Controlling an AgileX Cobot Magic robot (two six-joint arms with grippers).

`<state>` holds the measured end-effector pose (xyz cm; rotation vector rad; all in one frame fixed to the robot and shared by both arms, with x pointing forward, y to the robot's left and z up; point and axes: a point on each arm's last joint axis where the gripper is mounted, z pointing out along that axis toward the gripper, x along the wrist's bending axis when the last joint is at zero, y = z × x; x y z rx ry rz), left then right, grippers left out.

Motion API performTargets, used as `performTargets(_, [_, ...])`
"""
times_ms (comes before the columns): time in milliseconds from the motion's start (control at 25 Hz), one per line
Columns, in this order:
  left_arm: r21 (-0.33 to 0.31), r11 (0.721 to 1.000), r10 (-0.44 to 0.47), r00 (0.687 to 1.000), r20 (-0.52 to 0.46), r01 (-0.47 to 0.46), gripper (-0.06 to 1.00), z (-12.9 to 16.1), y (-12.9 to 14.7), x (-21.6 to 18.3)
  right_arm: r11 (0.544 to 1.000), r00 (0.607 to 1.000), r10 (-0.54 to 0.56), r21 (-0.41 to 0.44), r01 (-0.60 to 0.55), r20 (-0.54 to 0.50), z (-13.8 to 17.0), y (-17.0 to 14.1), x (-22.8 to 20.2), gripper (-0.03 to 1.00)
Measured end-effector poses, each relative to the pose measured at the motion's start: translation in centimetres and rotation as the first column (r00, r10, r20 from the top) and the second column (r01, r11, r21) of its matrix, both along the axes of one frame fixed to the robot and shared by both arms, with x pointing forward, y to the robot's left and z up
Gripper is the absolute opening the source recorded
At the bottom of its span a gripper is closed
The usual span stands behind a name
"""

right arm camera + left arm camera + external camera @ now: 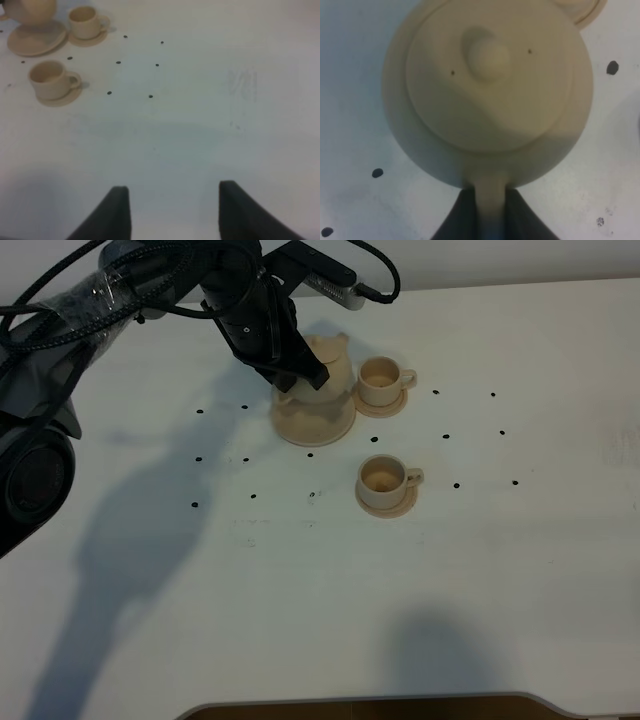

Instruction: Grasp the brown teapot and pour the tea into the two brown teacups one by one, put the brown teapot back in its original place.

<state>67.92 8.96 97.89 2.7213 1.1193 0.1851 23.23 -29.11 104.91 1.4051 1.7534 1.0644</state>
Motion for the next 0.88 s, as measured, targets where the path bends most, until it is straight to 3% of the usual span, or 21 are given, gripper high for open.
performTargets(400, [0.001,0.999,-0.034,0.999,-0.040,0.034,0.12,-0.07,-0.04,-0.40,1.000,1.000,0.000,0.000,0.000,0.000,0.00,0.00,0.00,0.40])
performTargets(880, [0.051,0.999,-0.012,0.996,-0.084,0.017,0.12,0.41,0.50,-0.97,1.000,1.000,0.000,0.000,0.000,0.000,0.00,0.00,0.00,0.40])
